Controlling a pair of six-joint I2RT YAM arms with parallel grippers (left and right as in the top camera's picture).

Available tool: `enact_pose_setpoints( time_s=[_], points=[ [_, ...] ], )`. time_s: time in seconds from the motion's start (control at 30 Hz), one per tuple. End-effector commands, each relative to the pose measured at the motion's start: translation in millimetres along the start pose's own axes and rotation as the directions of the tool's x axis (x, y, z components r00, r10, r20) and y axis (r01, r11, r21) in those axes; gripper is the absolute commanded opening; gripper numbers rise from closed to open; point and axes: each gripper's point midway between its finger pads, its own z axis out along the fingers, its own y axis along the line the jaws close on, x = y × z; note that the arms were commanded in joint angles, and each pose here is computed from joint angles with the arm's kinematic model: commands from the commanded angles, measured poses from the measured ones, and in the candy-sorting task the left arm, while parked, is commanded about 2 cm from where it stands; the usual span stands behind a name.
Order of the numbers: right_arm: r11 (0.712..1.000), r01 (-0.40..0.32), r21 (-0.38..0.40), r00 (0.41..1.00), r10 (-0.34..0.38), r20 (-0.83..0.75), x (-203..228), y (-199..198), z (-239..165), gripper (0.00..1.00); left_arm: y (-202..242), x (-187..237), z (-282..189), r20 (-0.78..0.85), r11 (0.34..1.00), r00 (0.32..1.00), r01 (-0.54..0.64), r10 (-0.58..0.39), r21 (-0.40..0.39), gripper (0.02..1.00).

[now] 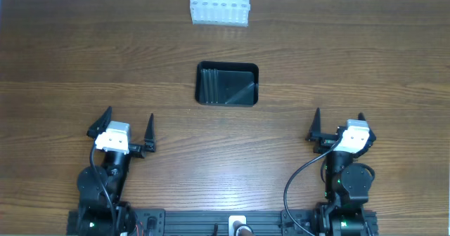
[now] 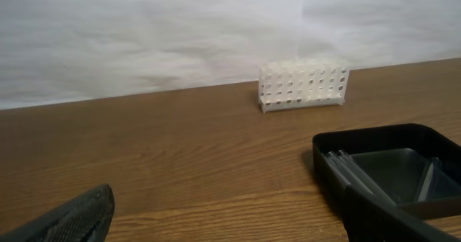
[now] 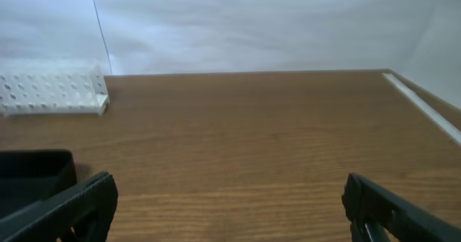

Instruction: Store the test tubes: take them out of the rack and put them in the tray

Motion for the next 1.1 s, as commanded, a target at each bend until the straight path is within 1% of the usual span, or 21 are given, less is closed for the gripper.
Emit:
enact_pose_setpoints(
  time_s=[0.03, 0.17, 0.37, 1.1],
  points=[
    [1.000, 0.005, 0.007, 1.000, -0.005, 0.007, 0.0, -0.6, -0.4, 0.991, -0.5, 2.0, 0.1, -0.003, 1.000, 1.000, -0.010, 0.010, 0.005, 1.000],
    [1.000, 0.019, 0.010, 1.000, -0.018, -0.023, 7.4, -1.1, -0.5, 0.993, -0.5, 2.0, 0.1, -0.003, 1.000, 1.000, -0.010, 0.010, 0.005, 1.000],
    [0.999, 0.027, -0.028, 0.999, -0.028, -0.021, 7.0, 8.3, -1.0, 0.991, -0.5, 2.1, 0.1, -0.003, 1.000, 1.000, -0.010, 0.010, 0.005, 1.000],
    [0.999, 0.028, -0.028, 0.999, -0.028, -0.022, 7.2, 8.3, -1.0, 0.993, -0.5, 2.0, 0.1, -0.003, 1.000, 1.000, -0.010, 0.010, 0.005, 1.000]
  ],
)
